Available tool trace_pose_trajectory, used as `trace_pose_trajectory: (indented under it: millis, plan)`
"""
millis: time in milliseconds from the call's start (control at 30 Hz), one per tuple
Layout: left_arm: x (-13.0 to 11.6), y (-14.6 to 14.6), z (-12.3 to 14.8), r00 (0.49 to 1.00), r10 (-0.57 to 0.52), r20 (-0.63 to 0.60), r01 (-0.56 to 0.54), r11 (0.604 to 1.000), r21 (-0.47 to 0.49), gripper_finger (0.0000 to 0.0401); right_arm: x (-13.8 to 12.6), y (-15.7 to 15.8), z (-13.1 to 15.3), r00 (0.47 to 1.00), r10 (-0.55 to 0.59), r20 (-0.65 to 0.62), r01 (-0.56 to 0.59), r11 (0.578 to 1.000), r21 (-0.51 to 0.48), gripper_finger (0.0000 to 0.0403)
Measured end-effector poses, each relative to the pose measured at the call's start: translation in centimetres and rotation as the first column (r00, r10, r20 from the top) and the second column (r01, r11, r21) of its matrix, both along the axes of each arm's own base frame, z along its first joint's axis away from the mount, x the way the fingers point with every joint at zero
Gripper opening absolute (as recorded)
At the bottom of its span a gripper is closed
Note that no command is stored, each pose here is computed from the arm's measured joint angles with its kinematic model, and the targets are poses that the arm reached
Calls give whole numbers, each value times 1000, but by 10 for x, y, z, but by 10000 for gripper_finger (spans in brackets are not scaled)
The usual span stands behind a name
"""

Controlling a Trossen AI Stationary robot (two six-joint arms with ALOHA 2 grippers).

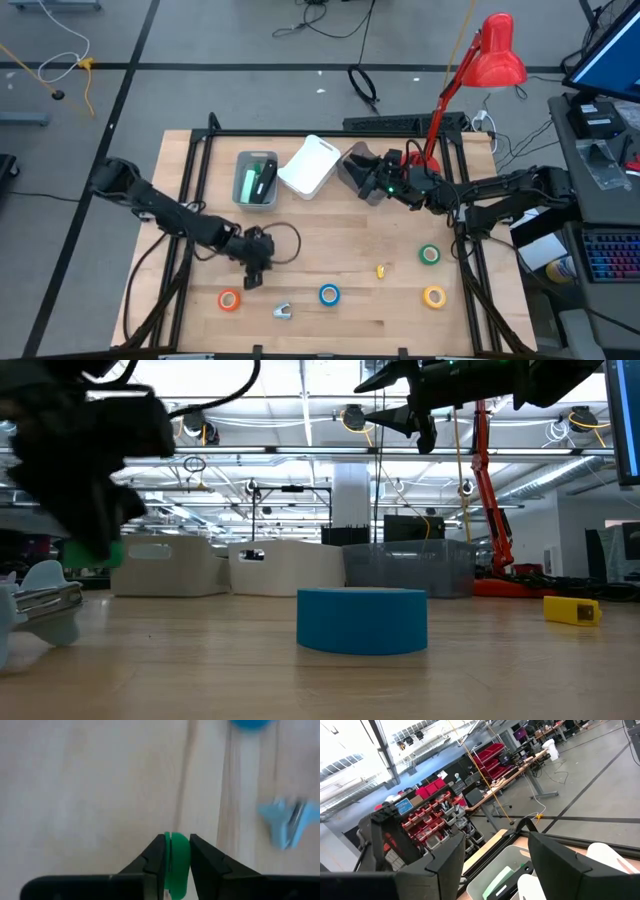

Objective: Pick and place Stapler, Stapler remover, tape
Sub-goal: Put the small green stapler into the gray bin

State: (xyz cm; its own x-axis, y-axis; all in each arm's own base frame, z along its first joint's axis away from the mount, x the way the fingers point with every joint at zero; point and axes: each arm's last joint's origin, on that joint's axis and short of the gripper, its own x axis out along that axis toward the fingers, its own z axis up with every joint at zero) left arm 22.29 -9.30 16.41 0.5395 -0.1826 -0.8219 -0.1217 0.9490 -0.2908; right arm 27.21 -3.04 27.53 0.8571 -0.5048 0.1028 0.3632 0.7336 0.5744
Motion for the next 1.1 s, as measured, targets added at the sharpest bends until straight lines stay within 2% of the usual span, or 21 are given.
trace_pose_trajectory:
  millis: [133, 233, 300, 400, 500, 600, 667, 800, 967, 1100]
  plan:
    - [-5, 20, 22, 989, 123, 87, -125, 992, 23, 63, 0, 0, 0, 1000, 17, 0, -17, 1000, -2, 210]
    - [-13, 42, 40, 945, 275, 176, -293, 952, 89, 67, 0, 1, 0, 1000, 25, 0, -25, 1000, -3, 210]
    - [-23, 59, 50, 895, 389, 216, -422, 896, 138, 68, 0, 1, 0, 1000, 26, 0, -26, 1000, -3, 210]
    - [-36, 84, 63, 795, 533, 291, -591, 788, 171, 69, 0, 1, 0, 1000, 26, 0, -26, 1000, -3, 210]
    - [-43, 107, 70, 721, 609, 329, -683, 705, 192, 70, 0, 1, 0, 1000, 26, 0, -26, 1000, -3, 210]
    - [-45, 127, 70, 680, 654, 331, -730, 647, 220, 70, 0, 1, 0, 1000, 26, 0, -26, 1000, -3, 210]
    - [-44, 140, 67, 675, 673, 303, -737, 634, 233, 70, 0, 1, 0, 1000, 26, 0, -26, 1000, -3, 210]
    - [-40, 162, 53, 680, 703, 209, -732, 635, 247, 71, 0, 1, 0, 1000, 26, 0, -26, 1000, -3, 210]
    - [-39, 190, 36, 622, 775, 114, -773, 583, 251, 71, 0, 1, 0, 1000, 26, 0, -26, 1000, -3, 210]
    - [-38, 209, 25, 615, 784, 83, -774, 579, 256, 71, 0, 1, 0, 1000, 24, 0, -24, 1000, -2, 210]
